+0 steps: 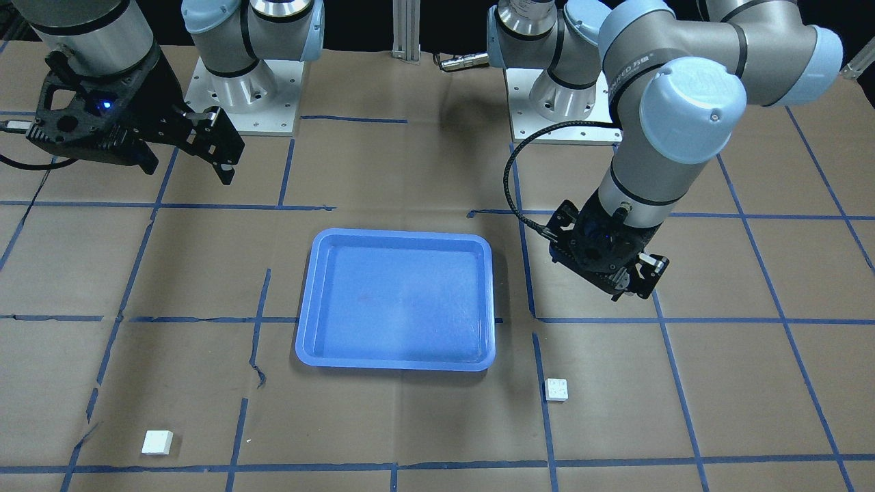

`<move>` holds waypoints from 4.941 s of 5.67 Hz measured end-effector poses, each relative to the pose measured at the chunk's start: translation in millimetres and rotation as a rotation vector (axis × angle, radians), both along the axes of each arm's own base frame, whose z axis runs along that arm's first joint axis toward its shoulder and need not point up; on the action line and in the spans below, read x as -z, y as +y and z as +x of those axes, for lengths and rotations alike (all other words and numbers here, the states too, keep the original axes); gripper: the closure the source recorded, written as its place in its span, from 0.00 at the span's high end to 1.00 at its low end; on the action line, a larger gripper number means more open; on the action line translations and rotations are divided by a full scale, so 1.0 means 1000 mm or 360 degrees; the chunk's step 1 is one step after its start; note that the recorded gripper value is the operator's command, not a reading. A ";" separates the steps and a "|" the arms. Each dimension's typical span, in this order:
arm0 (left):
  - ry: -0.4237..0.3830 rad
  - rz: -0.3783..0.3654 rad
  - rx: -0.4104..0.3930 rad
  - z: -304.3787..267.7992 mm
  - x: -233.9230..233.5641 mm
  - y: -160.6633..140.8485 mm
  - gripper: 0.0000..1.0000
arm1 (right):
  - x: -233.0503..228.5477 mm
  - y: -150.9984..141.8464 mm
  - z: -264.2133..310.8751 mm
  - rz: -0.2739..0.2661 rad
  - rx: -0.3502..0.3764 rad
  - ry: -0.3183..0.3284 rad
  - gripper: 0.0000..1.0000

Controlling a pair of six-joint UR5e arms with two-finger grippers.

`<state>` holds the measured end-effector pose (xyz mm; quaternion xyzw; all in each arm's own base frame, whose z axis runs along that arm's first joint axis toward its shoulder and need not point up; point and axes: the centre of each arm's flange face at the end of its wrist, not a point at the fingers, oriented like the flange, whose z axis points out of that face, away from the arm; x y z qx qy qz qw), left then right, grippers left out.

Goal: Assemble white blocks and place on blue tray

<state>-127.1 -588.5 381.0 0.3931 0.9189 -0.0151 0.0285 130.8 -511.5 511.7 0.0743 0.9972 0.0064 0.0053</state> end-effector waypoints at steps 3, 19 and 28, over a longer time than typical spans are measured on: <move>-0.0057 -0.0056 0.0747 0.001 0.065 -0.043 1.00 | 0.001 -0.001 -0.001 0.0002 -0.0023 -0.0002 1.00; 0.0057 -0.0044 0.1299 -0.100 0.125 -0.028 0.19 | 0.091 -0.198 -0.119 -0.0081 -0.2665 0.0076 1.00; 0.0117 0.0199 0.1233 -0.191 0.189 0.068 0.99 | 0.307 -0.257 -0.217 -0.0873 -0.2626 -0.0735 1.00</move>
